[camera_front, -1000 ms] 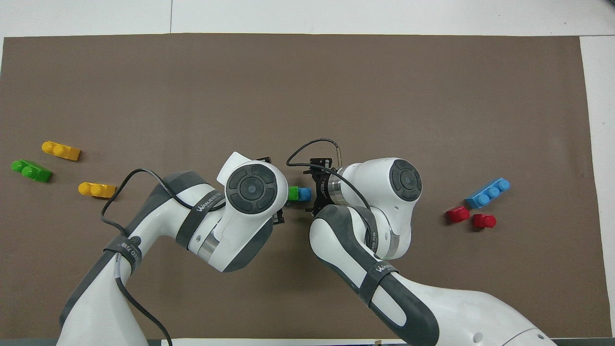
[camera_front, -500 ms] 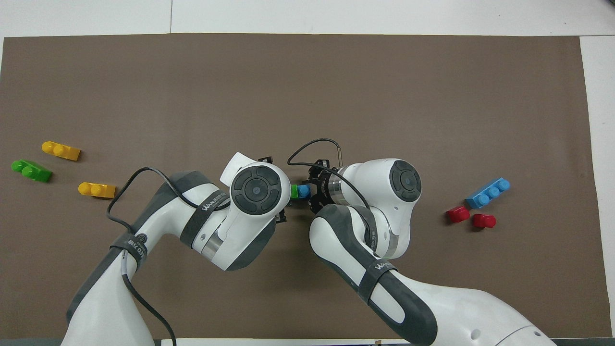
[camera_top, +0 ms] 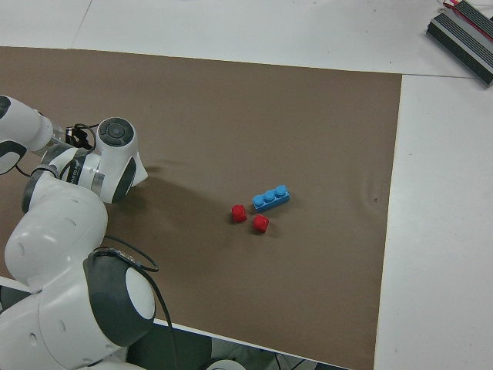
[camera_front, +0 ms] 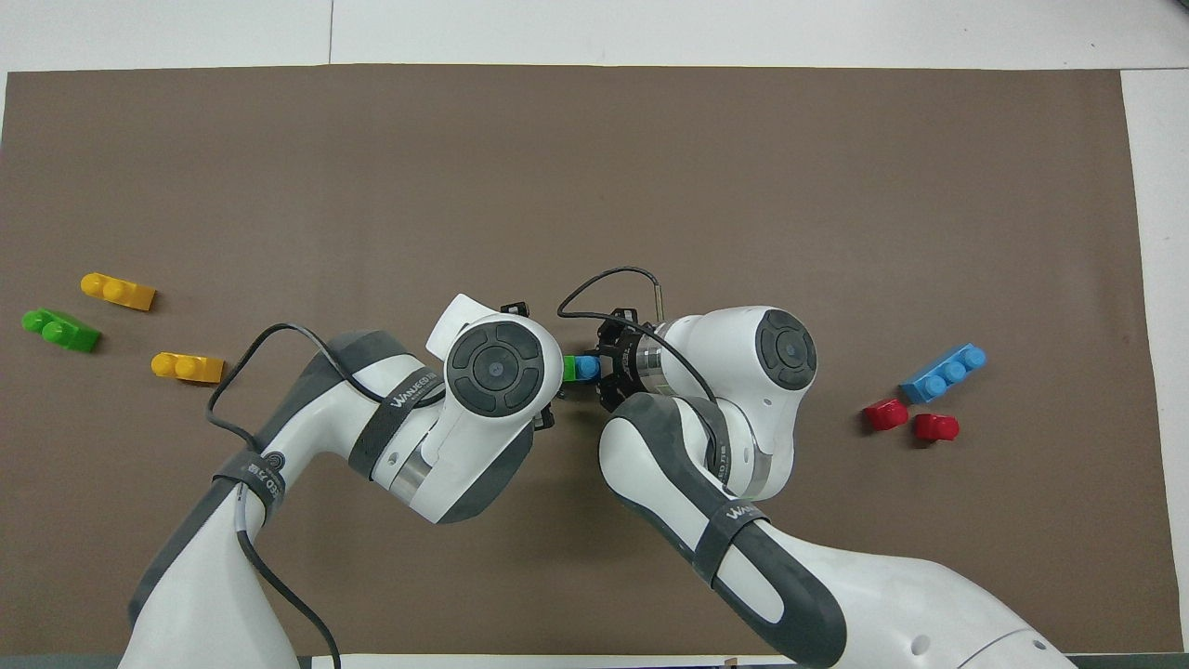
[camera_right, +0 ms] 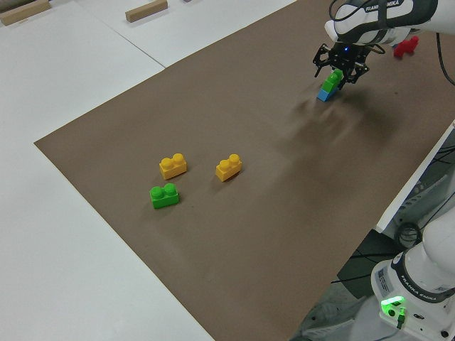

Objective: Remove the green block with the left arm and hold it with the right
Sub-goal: 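Grasp the green brick with the left gripper while the right gripper grasps blue, then pull the green brick away with the left gripper while the right gripper pulls blue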

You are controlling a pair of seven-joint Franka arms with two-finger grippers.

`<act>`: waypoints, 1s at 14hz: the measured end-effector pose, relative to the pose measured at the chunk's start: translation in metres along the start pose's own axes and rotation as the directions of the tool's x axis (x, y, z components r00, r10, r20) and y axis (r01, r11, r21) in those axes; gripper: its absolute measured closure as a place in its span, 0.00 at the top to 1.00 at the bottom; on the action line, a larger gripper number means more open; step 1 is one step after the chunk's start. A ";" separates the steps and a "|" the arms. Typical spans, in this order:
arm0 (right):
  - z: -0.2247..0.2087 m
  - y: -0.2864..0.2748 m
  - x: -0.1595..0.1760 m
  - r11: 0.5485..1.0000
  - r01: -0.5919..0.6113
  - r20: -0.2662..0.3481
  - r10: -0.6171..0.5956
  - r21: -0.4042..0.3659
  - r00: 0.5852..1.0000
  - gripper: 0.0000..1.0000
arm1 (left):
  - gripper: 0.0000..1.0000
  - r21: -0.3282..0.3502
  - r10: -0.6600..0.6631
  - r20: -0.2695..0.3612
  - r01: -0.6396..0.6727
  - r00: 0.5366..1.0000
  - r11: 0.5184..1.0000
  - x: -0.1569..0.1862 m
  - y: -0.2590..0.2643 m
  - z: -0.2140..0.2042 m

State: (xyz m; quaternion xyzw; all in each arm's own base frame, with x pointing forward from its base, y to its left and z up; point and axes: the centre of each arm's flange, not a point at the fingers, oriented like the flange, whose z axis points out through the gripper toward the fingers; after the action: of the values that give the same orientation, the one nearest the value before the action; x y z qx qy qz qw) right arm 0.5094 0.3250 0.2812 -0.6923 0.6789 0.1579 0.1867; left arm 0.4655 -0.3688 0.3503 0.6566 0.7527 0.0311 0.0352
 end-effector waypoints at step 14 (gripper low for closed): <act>-0.002 -0.003 -0.004 1.000 -0.001 0.008 0.001 0.021 1.000 0.35 | 0.34 -0.027 0.103 -0.030 -0.104 0.994 0.994 0.018 0.009 -0.052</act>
State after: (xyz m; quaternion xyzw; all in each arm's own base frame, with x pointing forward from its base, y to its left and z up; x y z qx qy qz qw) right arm 0.5121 0.3277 0.2849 -0.6893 0.6802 0.1537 0.1965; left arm 0.4674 -0.3501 0.4024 0.6938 0.7175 0.0529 0.0322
